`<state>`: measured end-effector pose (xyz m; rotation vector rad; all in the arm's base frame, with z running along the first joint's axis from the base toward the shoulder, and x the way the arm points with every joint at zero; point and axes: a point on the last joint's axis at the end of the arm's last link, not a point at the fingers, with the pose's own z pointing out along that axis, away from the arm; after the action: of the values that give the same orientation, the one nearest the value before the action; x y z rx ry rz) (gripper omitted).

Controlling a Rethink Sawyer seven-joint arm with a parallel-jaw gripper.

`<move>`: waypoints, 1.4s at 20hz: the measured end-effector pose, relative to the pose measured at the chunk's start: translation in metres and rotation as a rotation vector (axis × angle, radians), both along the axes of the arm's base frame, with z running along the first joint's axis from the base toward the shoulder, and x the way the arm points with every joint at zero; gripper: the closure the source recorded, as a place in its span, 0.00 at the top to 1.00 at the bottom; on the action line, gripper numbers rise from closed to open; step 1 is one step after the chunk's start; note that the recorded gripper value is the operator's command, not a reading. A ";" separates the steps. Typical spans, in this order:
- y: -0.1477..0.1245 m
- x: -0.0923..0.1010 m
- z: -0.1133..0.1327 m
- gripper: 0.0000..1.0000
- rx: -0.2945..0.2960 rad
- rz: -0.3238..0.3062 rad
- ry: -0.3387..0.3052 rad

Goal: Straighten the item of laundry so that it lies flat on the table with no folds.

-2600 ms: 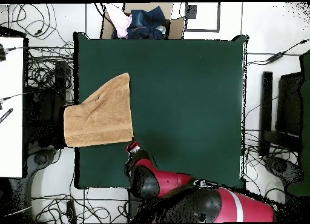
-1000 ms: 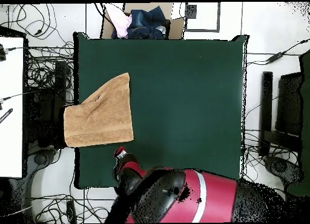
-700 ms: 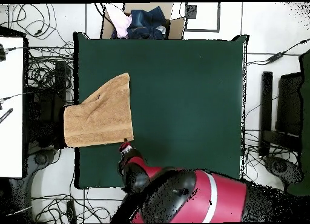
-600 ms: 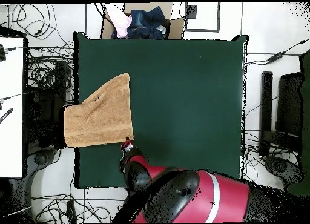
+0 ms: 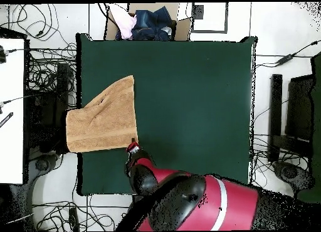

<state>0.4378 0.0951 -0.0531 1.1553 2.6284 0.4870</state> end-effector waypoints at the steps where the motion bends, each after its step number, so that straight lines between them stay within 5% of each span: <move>1: 0.000 0.000 0.000 1.00 -0.001 0.001 0.000; 28: 0.007 -0.007 -0.001 1.00 -0.054 0.037 -0.050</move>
<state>0.4310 0.1023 -0.0542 1.0659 2.6083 0.4431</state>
